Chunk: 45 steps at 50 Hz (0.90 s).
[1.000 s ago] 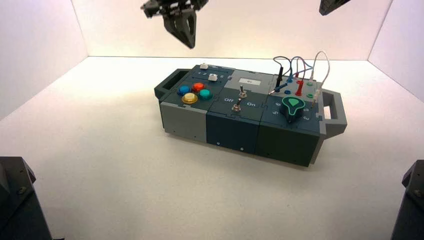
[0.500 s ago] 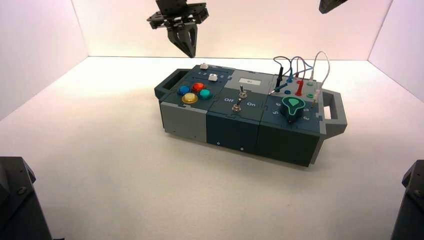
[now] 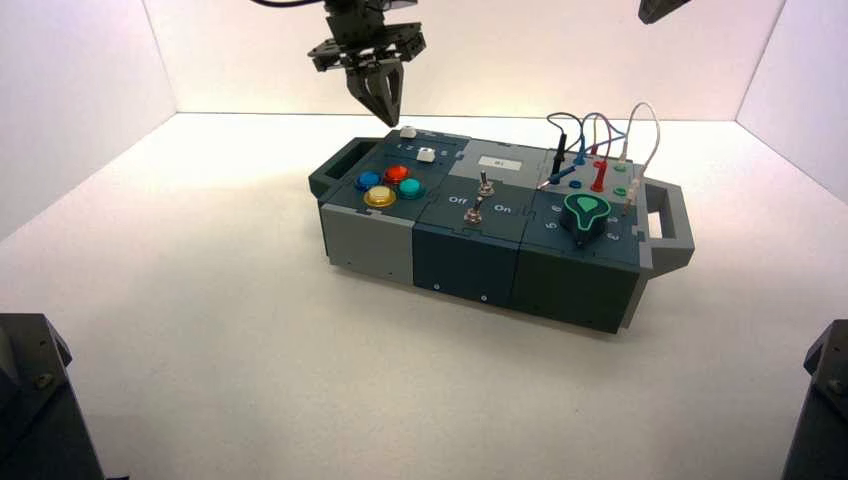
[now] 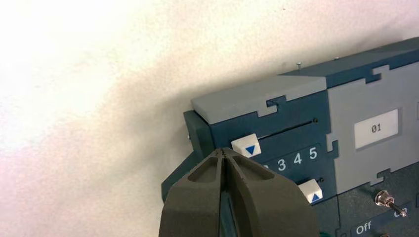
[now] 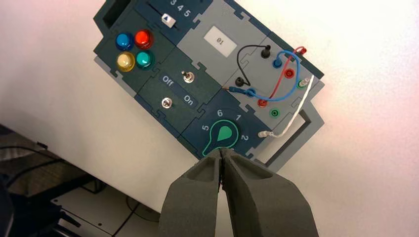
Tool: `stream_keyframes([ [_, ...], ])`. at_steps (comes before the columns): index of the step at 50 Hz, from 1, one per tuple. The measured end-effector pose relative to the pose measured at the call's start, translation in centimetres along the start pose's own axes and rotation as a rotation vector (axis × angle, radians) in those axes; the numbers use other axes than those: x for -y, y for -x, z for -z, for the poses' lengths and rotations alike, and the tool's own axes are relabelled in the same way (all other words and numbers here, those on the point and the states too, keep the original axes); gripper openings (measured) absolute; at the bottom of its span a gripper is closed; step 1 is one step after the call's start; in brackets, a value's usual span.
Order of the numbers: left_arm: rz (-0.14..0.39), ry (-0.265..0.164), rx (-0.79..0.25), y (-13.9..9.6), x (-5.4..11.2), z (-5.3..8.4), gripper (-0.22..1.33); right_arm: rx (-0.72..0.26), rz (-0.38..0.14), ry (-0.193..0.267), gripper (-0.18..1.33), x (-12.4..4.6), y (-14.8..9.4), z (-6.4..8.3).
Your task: Move the top slider to position 3.
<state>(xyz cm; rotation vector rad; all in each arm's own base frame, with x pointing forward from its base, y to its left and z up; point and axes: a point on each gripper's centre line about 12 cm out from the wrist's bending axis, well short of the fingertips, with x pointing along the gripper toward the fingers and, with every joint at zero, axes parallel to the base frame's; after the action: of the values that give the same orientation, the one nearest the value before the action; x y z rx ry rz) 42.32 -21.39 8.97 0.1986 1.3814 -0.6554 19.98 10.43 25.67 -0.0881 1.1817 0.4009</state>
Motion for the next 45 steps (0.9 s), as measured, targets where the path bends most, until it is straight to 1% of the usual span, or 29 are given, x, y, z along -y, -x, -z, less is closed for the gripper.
stream_keyframes([
  [12,0.009,-0.02,-0.011,-0.5,1.0,-0.3,-0.16,0.001,-0.001,0.0,-0.13,0.0,0.0,0.0],
  [19,0.014,-0.023,-0.021,-0.9,1.3,-0.4,-0.16,0.0,-0.001,0.0,-0.13,0.0,0.0,0.0],
  [45,0.016,-0.025,-0.027,-1.1,1.6,-0.3,-0.16,0.003,0.004,0.001,-0.12,0.0,0.1,0.0],
])
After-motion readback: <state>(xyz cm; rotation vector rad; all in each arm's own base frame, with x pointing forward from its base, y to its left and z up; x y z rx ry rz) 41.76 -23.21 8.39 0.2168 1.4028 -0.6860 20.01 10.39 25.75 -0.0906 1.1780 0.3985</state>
